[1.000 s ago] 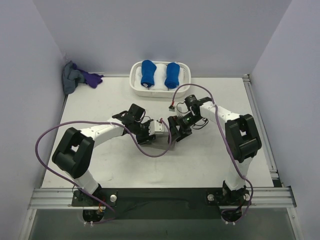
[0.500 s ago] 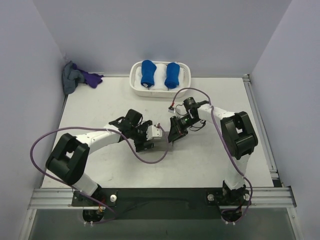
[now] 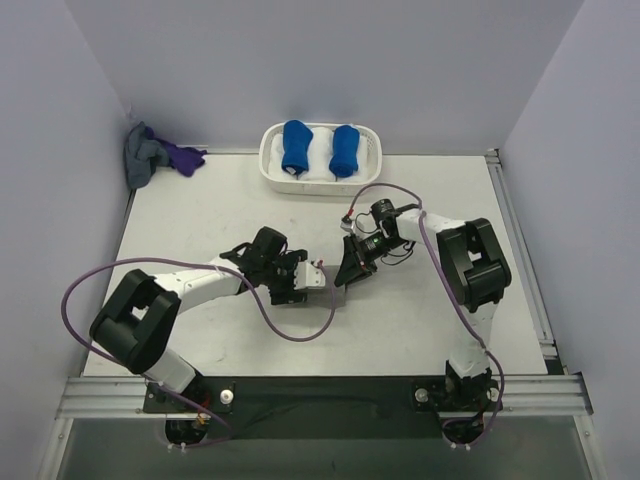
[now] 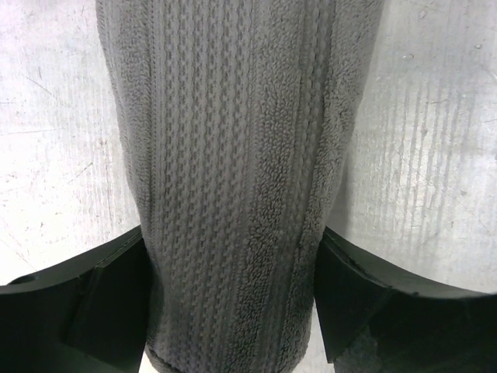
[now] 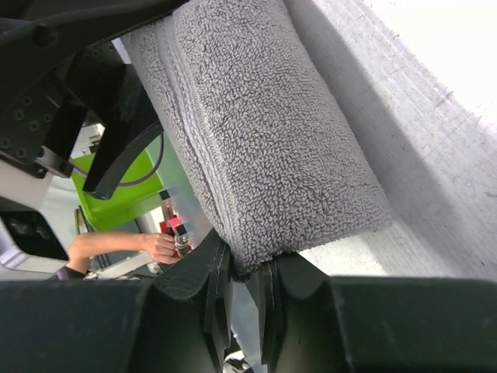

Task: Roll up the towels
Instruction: Roll the towel

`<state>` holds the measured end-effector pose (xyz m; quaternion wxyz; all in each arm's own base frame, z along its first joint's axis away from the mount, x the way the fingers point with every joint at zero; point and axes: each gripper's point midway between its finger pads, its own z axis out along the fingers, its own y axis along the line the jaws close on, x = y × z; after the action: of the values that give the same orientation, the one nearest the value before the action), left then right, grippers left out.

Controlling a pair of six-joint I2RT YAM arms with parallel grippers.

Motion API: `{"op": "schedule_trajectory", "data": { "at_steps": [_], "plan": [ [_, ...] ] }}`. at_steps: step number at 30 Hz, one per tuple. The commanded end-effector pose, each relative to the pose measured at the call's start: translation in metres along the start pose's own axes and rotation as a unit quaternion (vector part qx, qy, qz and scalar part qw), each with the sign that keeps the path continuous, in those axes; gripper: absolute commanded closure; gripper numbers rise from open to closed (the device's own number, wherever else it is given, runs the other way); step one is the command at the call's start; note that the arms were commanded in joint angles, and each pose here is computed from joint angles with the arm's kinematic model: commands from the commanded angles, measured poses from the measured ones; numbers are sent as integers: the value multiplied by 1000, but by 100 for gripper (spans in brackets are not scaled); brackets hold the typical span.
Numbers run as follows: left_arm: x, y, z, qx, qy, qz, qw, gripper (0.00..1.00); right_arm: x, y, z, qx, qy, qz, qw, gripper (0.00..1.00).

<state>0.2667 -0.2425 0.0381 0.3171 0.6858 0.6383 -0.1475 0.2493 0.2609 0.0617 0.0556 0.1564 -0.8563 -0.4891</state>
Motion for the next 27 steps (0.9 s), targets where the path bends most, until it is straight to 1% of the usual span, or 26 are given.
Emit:
{"op": "schedule_trajectory", "data": {
  "at_steps": [1, 3, 6, 8, 11, 14, 15, 16, 18, 19, 21, 22, 23, 24, 25, 26, 27],
  "plan": [
    [24, -32, 13, 50, 33, -9, 998, 20, -5, 9, -2, -36, -1, 16, 999, 100],
    [23, -33, 14, 47, 39, -2, 998, 16, -7, 5, -1, -37, 1, 24, 999, 100],
    [20, -34, 17, 50, 43, 9, 998, 13, -11, -4, 3, -36, 5, 42, 998, 100],
    [17, -34, 19, 54, 44, 22, 997, 13, -19, -10, 0, -34, -2, 49, 998, 100],
    [15, -39, 21, 72, 52, 23, 996, 13, -34, -23, -7, -26, -18, 62, 998, 100],
    [15, -44, 23, 91, 60, 11, 994, 18, -49, -30, -16, -21, -36, 63, 997, 100],
    [16, -45, 24, 94, 62, 7, 994, 20, -51, -32, -17, -19, -38, 65, 997, 100],
    [18, -48, 25, 101, 65, 3, 993, 26, -53, -32, -17, -19, -39, 64, 997, 100],
    [16, -48, 26, 108, 68, -5, 992, 30, -59, -33, -19, -12, -44, 60, 997, 100],
    [19, -50, 27, 115, 73, -12, 991, 33, -61, -34, -19, -9, -45, 57, 997, 100],
    [17, -48, 28, 116, 77, -24, 990, 36, -66, -37, -19, -3, -49, 58, 997, 100],
    [17, -47, 29, 115, 78, -29, 990, 40, -67, -37, -18, -1, -48, 59, 997, 100],
    [14, -47, 30, 112, 79, -50, 989, 52, -69, -37, -19, 0, -50, 63, 997, 100],
    [14, -48, 27, 120, 86, -68, 987, 61, -71, -34, -21, 0, -53, 64, 997, 96],
    [7, -41, 29, 118, 85, -82, 986, 70, -72, -33, -24, 2, -57, 64, 996, 75],
    [3, -39, 28, 114, 90, -115, 983, 89, -73, -31, -29, 4, -63, 61, 996, 65],
    [3, -38, 26, 112, 99, -134, 980, 95, -77, -25, -42, 8, -80, 51, 995, 58]
  ]
}}
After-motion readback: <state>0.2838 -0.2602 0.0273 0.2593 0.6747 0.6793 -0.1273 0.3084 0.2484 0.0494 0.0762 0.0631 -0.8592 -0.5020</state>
